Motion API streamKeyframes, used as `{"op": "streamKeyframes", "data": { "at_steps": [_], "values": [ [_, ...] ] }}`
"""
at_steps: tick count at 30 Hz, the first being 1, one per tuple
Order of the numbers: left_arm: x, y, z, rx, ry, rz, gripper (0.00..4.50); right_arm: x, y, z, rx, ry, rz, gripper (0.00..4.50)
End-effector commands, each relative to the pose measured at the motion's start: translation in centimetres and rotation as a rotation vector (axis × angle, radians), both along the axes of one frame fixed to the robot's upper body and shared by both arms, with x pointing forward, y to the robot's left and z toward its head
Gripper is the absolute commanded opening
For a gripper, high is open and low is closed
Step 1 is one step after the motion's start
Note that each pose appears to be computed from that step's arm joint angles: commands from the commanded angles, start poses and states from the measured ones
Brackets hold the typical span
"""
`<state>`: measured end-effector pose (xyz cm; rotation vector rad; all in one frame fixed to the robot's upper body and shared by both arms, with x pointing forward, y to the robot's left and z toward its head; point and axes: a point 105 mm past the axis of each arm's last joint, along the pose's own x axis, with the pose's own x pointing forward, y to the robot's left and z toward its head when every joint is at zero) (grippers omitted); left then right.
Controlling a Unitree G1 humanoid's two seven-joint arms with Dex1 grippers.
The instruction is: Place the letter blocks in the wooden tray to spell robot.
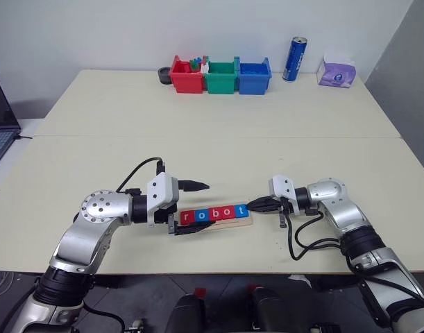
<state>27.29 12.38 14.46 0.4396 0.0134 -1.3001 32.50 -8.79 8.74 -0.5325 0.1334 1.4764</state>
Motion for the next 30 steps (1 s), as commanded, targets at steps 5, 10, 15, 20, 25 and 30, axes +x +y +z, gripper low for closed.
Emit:
{"op": "streamKeyframes", "data": {
  "at_steps": [5,10,15,20,25,30],
  "values": [
    [0.10,0.26,1.09,-0.004,-0.054,-0.004,4.50,-0.27,-0.25,0.90,0.010,-0.014,0.014,0.03],
    [0.08,0.21,1.13,-0.004,-0.056,-0.005,4.50,-0.61,-0.13,0.58,0.005,-0.007,0.020,0.03],
    [0.03,0.28,1.11,-0.001,-0.056,-0.003,4.50,-0.62,-0.08,0.44,0.001,-0.005,0.019,0.03],
    [0.07,0.22,1.16,-0.005,-0.059,-0.001,4.50,-0.67,0.47,0.17,0.003,-0.003,0.025,0.03],
    [0.08,0.21,1.18,-0.005,-0.061,0.002,4.50,-0.63,0.61,0.21,0.007,-0.004,0.027,0.03],
    [0.05,0.26,1.11,-0.004,-0.059,0.004,4.50,-0.56,0.46,0.26,0.005,-0.005,0.024,0.03]
  ]
}}
